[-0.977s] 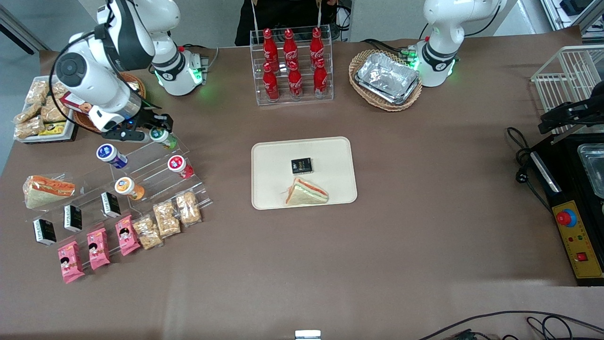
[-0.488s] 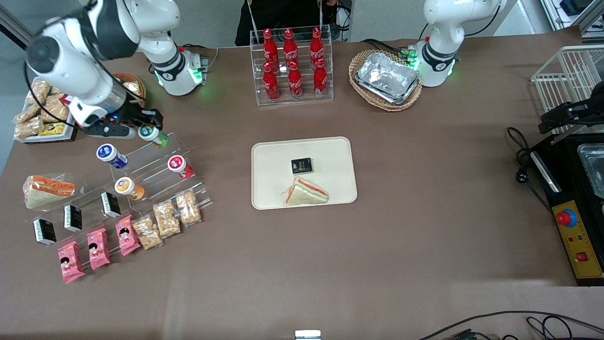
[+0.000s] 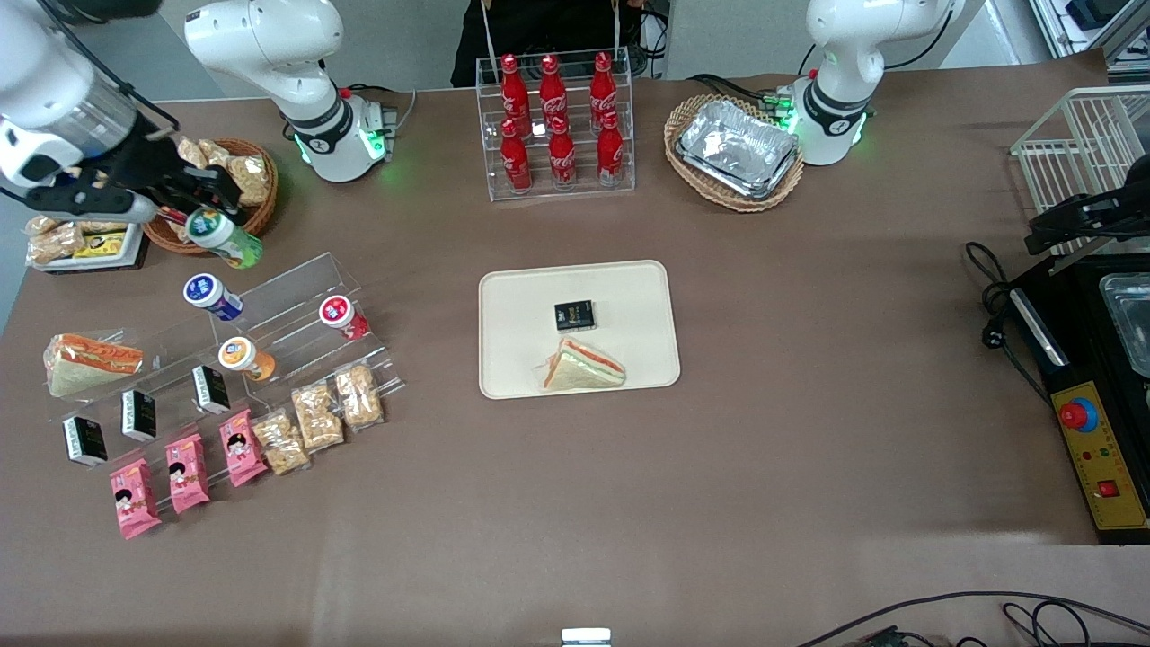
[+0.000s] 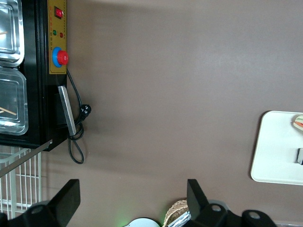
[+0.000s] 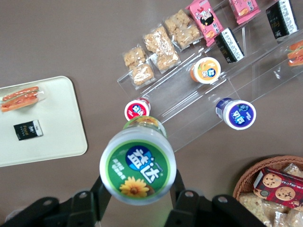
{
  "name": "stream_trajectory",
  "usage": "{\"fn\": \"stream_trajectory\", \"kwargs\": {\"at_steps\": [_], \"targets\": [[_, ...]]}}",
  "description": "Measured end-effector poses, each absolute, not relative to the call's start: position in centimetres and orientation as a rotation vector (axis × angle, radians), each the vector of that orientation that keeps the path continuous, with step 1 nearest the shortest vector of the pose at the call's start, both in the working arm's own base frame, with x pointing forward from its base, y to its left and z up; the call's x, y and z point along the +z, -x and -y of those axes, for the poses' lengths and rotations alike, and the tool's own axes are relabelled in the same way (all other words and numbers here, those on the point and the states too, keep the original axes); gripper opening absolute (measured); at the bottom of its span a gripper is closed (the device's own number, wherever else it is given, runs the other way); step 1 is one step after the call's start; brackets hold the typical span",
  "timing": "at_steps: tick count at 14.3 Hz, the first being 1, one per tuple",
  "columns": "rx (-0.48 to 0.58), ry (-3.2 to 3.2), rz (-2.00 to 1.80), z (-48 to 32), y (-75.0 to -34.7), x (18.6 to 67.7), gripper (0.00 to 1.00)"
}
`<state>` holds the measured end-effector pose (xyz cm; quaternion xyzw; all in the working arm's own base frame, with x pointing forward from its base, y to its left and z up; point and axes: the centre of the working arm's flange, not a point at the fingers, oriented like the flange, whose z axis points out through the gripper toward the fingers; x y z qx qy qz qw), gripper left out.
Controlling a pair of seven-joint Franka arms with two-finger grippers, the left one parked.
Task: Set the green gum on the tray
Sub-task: 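Carry the green gum jar over the cream tray beside the black card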
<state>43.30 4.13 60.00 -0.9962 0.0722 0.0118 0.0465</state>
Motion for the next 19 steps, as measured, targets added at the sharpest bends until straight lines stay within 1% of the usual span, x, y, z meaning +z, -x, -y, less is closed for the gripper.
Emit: {"fn": "stream_trajectory", "kwargs": {"at_steps": [2,4,6,10,14,19], "targets": [[0.054,3.042,-0.216,-4.5,-44.1,60.2,0.55],[0.103,3.028,-0.218,-7.0,-44.7,59.1,0.55],[0.14,3.041,-0.238,-12.2,-45.0,57.4,0.54],[0.141,3.074,-0.244,-23.0,-44.8,53.1,0.54],[0.17,3.082,-0.227,-29.8,-44.6,47.2,0.54],[0.171,3.066,-0.24,-35.3,-43.6,37.7,0.54]]}}
